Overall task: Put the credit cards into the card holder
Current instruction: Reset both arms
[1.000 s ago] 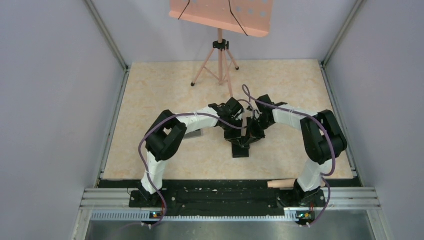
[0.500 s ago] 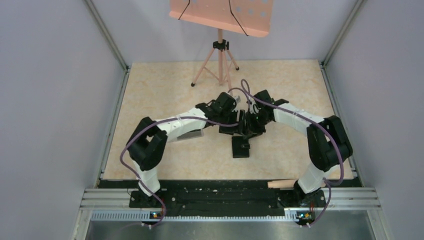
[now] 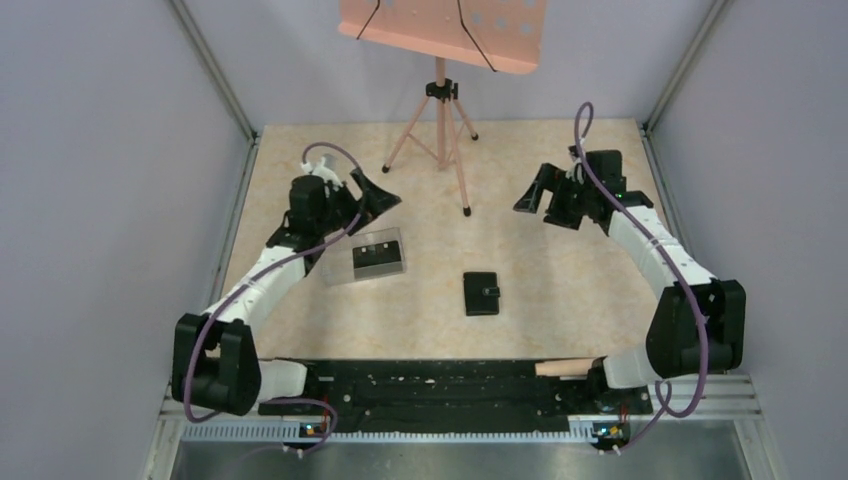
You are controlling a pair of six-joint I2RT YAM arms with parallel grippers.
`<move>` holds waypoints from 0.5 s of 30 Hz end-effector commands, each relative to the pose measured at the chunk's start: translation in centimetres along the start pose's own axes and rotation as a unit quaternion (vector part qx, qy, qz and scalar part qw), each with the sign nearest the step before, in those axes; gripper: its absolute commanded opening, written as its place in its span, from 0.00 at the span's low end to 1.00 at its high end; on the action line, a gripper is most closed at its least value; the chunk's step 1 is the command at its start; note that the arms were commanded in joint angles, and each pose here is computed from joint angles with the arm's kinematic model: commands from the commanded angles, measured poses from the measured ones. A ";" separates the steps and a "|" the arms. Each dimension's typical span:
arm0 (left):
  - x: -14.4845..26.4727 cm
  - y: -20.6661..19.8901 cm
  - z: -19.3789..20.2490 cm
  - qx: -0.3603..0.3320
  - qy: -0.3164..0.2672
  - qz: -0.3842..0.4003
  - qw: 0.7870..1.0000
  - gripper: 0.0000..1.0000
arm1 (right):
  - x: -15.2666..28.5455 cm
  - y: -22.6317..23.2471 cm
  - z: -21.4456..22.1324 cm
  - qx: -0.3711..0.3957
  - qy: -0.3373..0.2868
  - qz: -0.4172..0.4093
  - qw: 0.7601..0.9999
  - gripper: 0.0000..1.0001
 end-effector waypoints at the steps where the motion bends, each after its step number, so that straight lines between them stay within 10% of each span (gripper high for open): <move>1: 3.5 1.9 -4.9 0.000 -0.106 -0.028 0.994 0.99 | 0.6 -1.5 -2.0 -0.028 -0.046 0.003 0.999 0.94; 7: 7.7 7.9 -8.1 -0.047 -0.209 -0.193 0.958 0.99 | 1.4 -6.5 -3.3 -0.022 -0.110 0.165 0.980 0.99; 15: 11.1 13.9 -9.0 -0.207 -0.293 -0.321 0.877 0.99 | 5.2 -13.7 -1.8 0.005 -0.249 0.363 0.898 0.99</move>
Point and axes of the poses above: each gripper's point midway between its finger pads, its own x axis back along the fingers, its own y axis along the line the jaws close on, z = x × y, the point moved 3 cm from there along x, back along the fingers, and after that the axes turned 5 degrees about x, right-handed, at the moved point
